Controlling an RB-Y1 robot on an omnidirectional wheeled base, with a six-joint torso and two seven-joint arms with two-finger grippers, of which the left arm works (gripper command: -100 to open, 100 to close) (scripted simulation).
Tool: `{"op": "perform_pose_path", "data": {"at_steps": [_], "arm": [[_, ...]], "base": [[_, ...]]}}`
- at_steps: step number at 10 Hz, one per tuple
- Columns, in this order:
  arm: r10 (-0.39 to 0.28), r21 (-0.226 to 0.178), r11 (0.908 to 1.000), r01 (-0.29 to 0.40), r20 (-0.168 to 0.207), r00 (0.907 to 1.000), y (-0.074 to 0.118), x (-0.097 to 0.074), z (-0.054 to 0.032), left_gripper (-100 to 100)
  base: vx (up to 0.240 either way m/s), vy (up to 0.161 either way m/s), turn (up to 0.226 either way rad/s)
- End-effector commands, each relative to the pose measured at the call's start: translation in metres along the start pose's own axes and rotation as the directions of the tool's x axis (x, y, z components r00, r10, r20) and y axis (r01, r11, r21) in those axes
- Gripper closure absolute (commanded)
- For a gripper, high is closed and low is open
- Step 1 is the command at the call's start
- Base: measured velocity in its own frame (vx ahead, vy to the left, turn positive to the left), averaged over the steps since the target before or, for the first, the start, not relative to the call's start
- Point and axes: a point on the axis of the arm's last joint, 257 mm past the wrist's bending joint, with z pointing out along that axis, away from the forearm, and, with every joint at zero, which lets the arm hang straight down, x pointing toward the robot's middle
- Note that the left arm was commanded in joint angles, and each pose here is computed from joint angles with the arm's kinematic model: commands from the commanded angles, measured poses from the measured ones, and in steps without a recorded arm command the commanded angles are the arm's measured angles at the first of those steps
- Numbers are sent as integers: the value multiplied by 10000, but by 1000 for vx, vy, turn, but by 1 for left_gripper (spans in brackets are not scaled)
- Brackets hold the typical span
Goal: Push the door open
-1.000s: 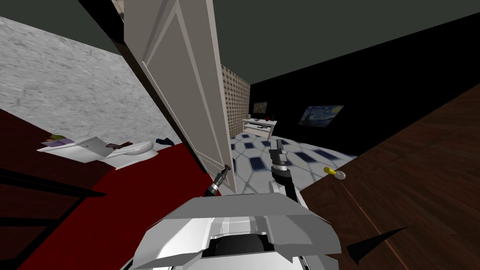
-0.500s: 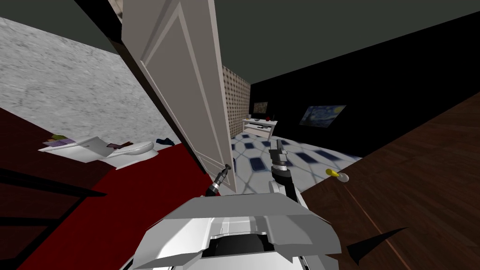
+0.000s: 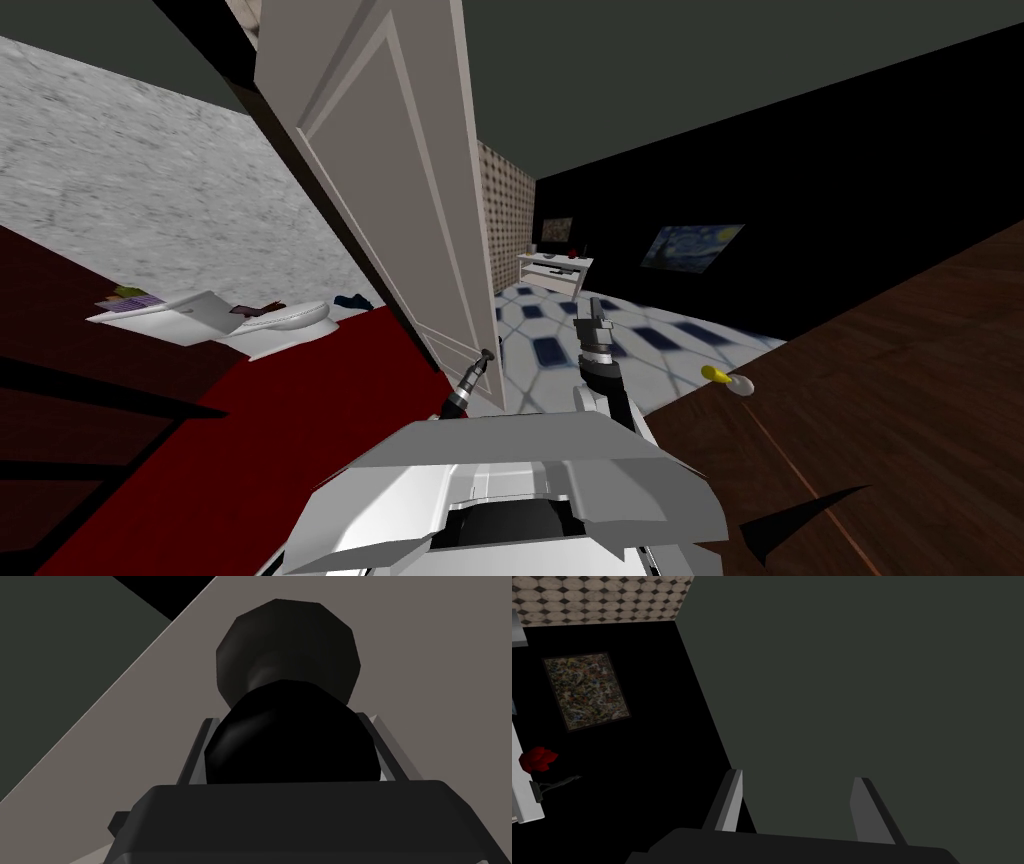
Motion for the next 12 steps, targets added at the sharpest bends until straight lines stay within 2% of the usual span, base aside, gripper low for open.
{"op": "perform_pose_path", "data": {"at_steps": [1, 2, 3, 4, 5, 7, 8, 9, 10, 11, 12], "arm": [[-463, 13, 9989, 463, 116, 9989, -5, -39, 32, 100], [-939, -2, 9956, 939, 188, 9954, -5, -40, 60, 100], [-1011, -1, 9949, 1011, 188, 9947, -5, -40, 60, 100], [-1523, -10, 9883, 1524, 261, 9880, -4, -42, 88, 100], [-1554, -9, 9878, 1555, 261, 9875, -4, -42, 88, 100], [-2475, -16, 9688, 2478, 415, 9680, -2, -44, 146, 100], [-2648, -9, 9642, 2650, 415, 9634, -2, -44, 146, 100], [-3109, -3, 9503, 3113, 491, 9492, 0, -44, 174, 100], [-3181, 1, 9479, 3185, 491, 9468, 0, -44, 174, 100], [-3674, 15, 9299, 3679, 566, 9283, 1, -45, 203, 100], [-3703, 16, 9287, 3708, 566, 9272, 1, -45, 203, 100]], "base": [[33, -17, 8], [31, -14, 20], [25, -10, 8], [31, -7, 14], [25, -12, 4], [38, -23, 26], [34, -18, 11], [37, -14, 14], [28, -14, 6], [35, -15, 20], [26, -16, 9]]}}
